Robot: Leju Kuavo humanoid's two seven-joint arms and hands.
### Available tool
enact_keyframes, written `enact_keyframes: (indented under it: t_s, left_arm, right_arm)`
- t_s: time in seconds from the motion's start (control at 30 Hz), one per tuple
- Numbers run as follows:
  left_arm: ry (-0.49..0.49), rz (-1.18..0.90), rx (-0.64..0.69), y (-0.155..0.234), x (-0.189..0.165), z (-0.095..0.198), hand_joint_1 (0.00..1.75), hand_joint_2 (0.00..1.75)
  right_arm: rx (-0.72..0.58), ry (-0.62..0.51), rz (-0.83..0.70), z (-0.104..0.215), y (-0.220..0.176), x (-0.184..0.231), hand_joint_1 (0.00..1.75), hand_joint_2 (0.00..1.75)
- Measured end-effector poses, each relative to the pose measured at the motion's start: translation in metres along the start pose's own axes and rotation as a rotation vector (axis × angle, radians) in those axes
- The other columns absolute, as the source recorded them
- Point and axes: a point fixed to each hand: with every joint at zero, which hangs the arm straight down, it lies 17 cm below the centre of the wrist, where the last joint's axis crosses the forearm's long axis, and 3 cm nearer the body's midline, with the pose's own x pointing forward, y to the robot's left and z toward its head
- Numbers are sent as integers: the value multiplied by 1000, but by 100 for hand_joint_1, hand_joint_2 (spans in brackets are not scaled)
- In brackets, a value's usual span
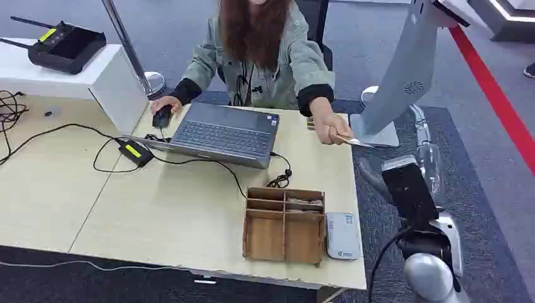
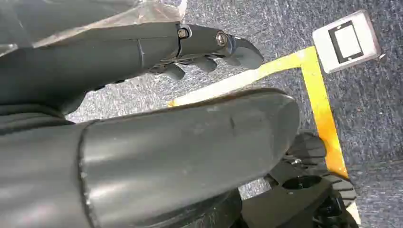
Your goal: Pass the card to the sensor for recognition and then transmit it.
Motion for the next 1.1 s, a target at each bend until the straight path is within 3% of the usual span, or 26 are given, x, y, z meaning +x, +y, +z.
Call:
enact_keyframes:
  t_s: [0.43,0.97,1.0,1.03,1.07,1.1]
  left_arm:
    - [6,-28,-9,-3,-1,0,0,0]
    - [10,-45,-5,-2,-2,0,0,0]
    - [10,-45,-5,-2,-2,0,0,0]
    - [10,-45,-5,-2,-2,0,0,0]
    - [10,-46,-5,-2,-2,0,0,0]
    - [11,-46,-3,-2,-2,0,0,0]
  right_arm:
    - [31,8,10,-15,23,3,0,175]
    - [79,97,19,-10,52,-36,2,175]
    - [84,103,21,-9,53,-39,9,175]
    - [86,107,22,-9,54,-41,40,175]
    - [90,111,23,-8,56,-43,120,175]
    - [93,116,24,-7,57,-45,162,175]
